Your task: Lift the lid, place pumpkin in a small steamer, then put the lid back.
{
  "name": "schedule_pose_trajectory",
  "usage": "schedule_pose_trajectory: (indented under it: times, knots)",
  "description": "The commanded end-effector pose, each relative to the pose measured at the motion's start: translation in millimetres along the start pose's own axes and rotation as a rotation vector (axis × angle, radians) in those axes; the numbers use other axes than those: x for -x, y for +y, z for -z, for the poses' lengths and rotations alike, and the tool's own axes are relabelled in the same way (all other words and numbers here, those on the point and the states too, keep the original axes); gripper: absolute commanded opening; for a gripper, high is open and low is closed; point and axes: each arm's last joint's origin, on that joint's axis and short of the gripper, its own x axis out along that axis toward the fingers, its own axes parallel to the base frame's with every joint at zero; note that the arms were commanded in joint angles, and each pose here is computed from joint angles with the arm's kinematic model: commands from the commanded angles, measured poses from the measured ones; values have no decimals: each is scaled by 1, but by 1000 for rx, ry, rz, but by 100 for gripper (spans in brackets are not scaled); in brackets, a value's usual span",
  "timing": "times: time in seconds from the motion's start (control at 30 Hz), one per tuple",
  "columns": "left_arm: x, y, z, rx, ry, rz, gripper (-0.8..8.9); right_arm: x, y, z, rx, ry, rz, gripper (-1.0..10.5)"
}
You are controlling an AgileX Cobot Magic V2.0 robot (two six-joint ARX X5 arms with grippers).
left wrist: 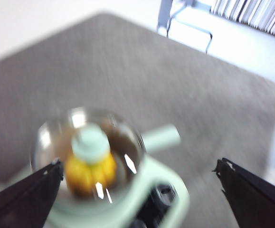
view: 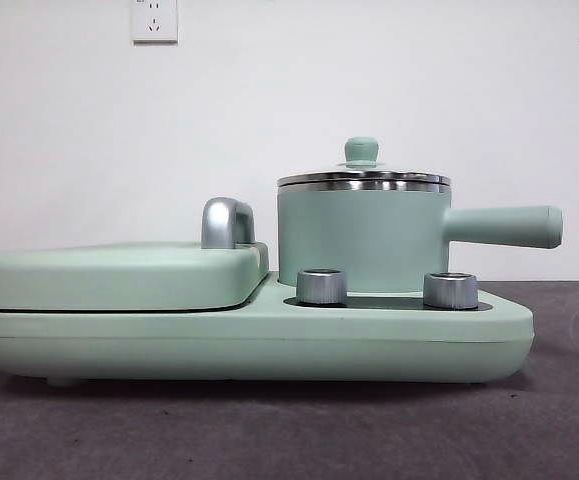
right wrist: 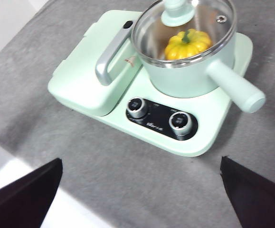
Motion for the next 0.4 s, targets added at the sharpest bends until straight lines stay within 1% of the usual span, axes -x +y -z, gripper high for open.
schedule_pose_trajectory:
  times: [0.03, 0.17, 0.23, 0.3, 0.4]
  knots:
    - [27, -14, 10, 80, 123, 12, 521, 1, 2, -2, 16, -3, -39, 536]
    - [63, -32, 31, 159, 290, 23, 467, 1, 3, -2, 35, 1, -64, 536]
    - [78, -39, 40, 188, 359, 29, 459, 1, 4, -3, 39, -7, -83, 536]
    - [92, -46, 45, 199, 384, 30, 459, 1, 5, -5, 44, -22, -105, 536]
    - [114, -56, 50, 209, 359, 24, 459, 1, 7, -8, 53, -44, -136, 536]
